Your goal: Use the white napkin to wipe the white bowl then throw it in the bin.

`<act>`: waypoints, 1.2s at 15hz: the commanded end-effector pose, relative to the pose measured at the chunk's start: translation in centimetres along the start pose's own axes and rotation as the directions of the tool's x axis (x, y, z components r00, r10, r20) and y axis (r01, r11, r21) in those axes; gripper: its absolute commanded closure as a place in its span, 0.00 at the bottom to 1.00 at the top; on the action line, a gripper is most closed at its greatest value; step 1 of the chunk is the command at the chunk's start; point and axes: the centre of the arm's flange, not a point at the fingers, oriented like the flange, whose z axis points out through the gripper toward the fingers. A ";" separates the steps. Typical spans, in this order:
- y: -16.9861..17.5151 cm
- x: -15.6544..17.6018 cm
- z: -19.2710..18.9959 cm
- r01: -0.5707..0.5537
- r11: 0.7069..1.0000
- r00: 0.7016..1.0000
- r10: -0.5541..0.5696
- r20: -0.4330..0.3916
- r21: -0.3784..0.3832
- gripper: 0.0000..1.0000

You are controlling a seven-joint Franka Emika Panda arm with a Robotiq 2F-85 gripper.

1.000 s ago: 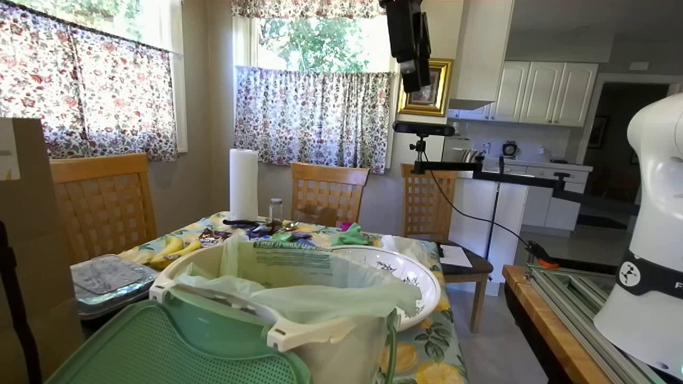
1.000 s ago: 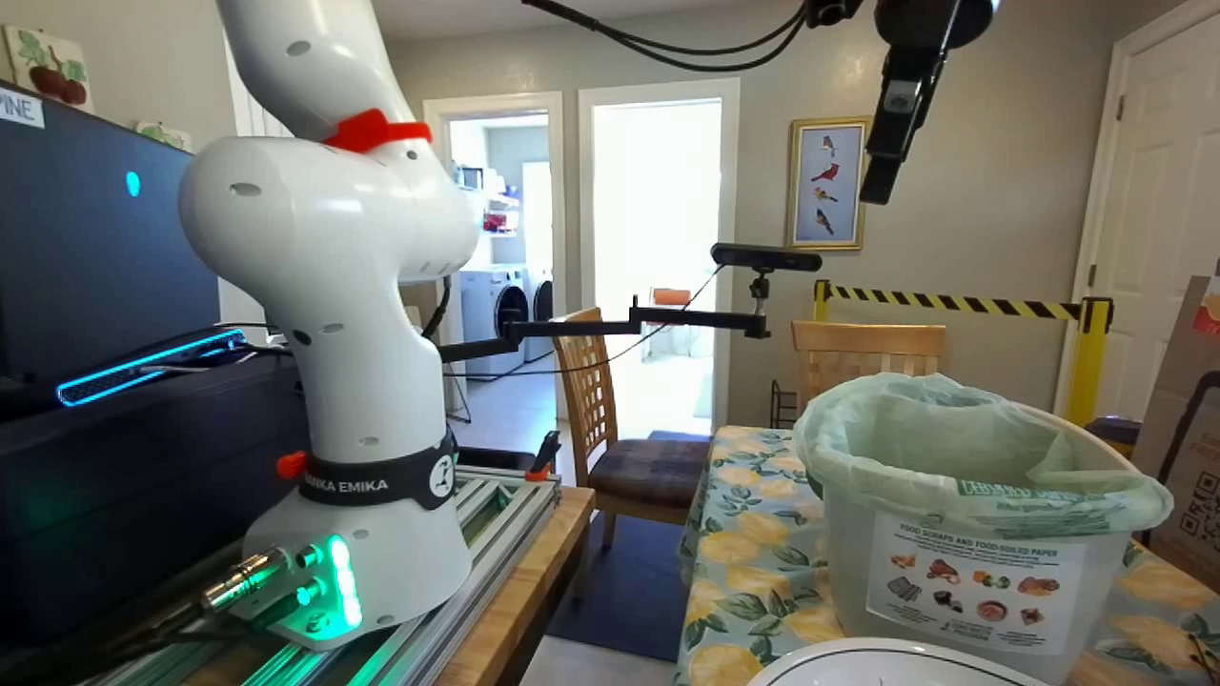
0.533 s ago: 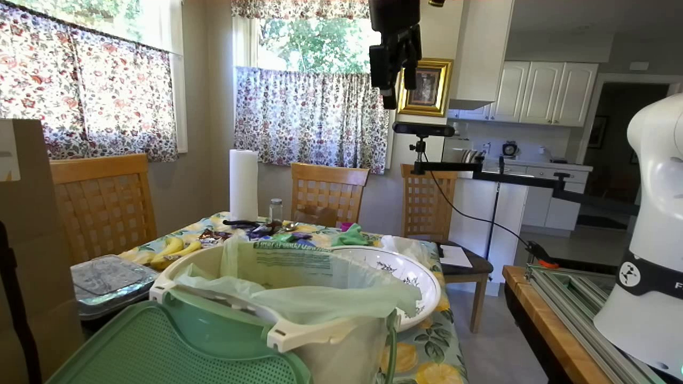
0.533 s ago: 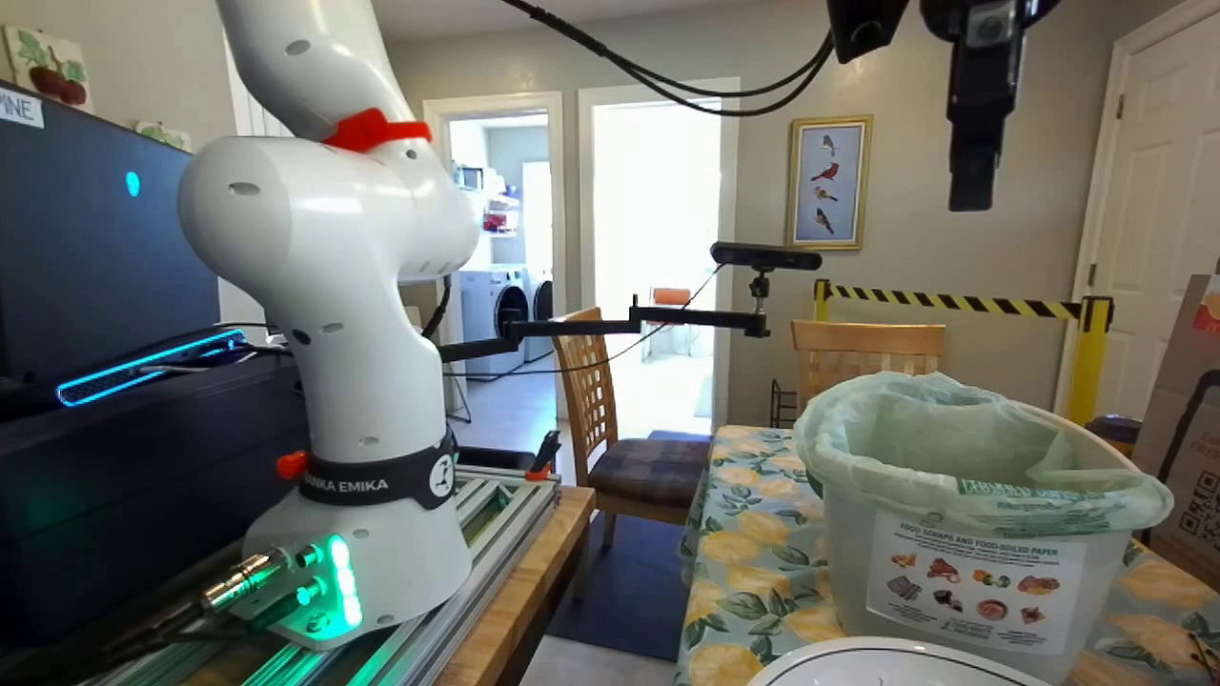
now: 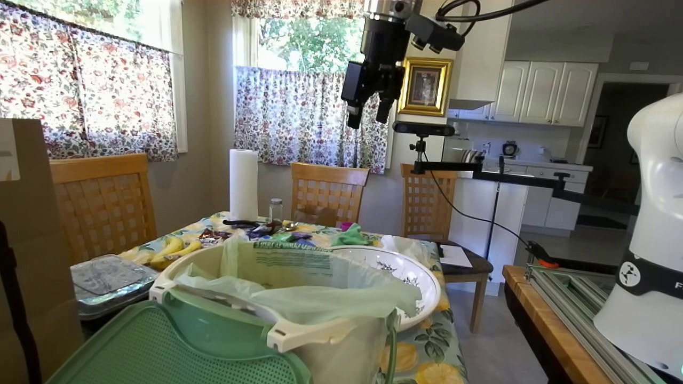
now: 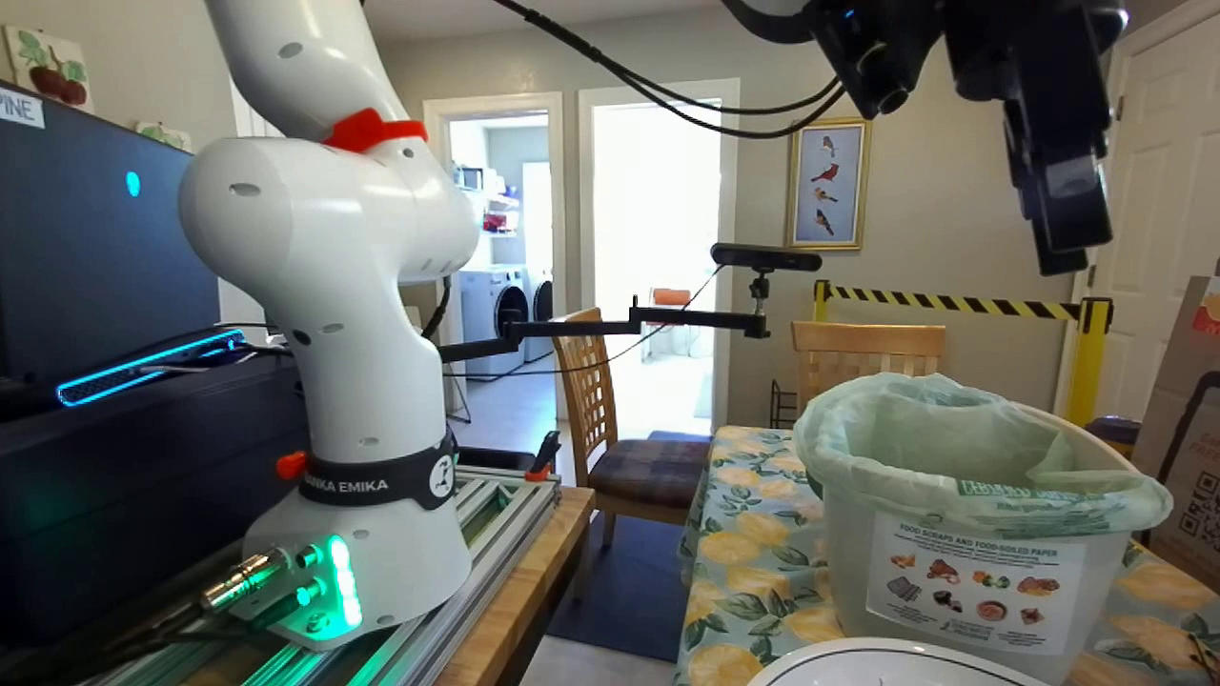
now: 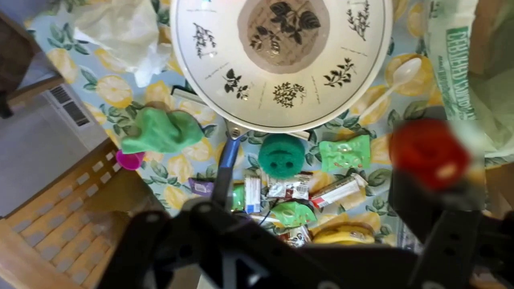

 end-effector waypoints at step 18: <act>7.6 -5.4 10.0 0.129 0.991 0.989 -0.127 0.076 -0.032 0.00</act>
